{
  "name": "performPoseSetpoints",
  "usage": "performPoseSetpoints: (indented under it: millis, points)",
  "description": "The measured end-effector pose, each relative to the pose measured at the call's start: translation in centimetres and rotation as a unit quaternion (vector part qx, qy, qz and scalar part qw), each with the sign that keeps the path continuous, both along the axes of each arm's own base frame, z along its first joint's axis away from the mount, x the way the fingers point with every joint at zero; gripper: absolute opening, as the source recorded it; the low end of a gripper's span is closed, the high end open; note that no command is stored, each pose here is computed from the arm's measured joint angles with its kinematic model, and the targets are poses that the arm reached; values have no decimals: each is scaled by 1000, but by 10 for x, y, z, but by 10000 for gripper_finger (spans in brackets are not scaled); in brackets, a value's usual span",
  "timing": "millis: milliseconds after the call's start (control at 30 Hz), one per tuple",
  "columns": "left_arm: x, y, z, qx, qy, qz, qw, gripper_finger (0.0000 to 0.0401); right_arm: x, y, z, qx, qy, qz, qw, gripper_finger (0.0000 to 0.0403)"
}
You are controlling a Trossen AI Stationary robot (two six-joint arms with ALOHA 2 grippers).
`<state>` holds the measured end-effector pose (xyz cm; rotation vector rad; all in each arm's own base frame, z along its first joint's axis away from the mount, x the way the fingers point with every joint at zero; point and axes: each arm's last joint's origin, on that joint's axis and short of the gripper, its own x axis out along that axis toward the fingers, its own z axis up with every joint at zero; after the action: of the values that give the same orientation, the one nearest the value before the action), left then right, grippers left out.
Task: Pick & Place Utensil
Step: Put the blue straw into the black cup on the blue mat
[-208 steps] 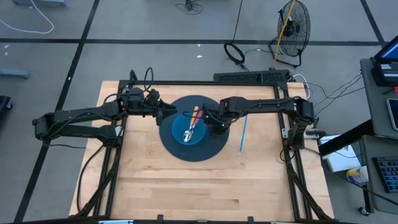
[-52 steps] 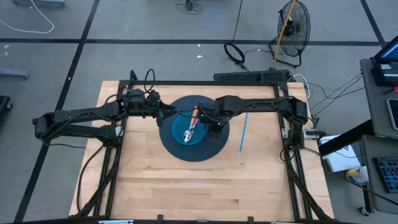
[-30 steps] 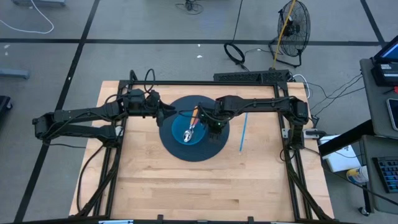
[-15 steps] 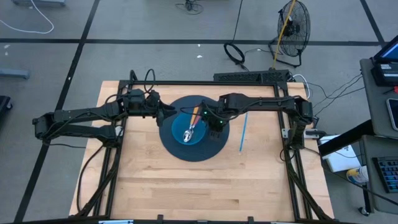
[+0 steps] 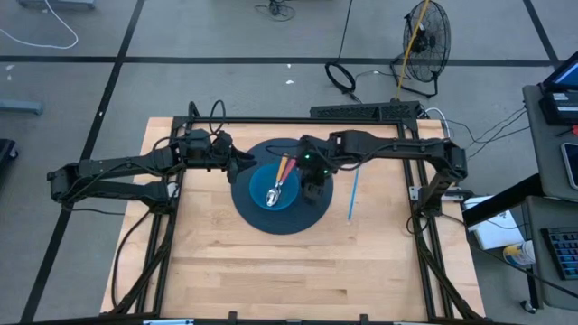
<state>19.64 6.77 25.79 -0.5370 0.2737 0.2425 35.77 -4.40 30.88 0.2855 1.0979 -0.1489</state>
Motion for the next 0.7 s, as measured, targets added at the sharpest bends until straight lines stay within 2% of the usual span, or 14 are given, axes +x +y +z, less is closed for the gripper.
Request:
performPoseSetpoints:
  millis: [167,333,500,700]
  points:
    - [0,0,0,-1,0,0,1000,147,-10,-2,15,-17,-20,-15,1000,133]
    - [0,0,0,-1,0,0,1000,147,-31,-4,35,-65,-24,-44,997,133]
    - [0,0,0,-1,0,0,1000,147,-66,-15,61,-96,-30,-136,986,133]
    - [0,0,0,0,0,0,1000,147,-117,-24,93,-79,-63,-220,970,133]
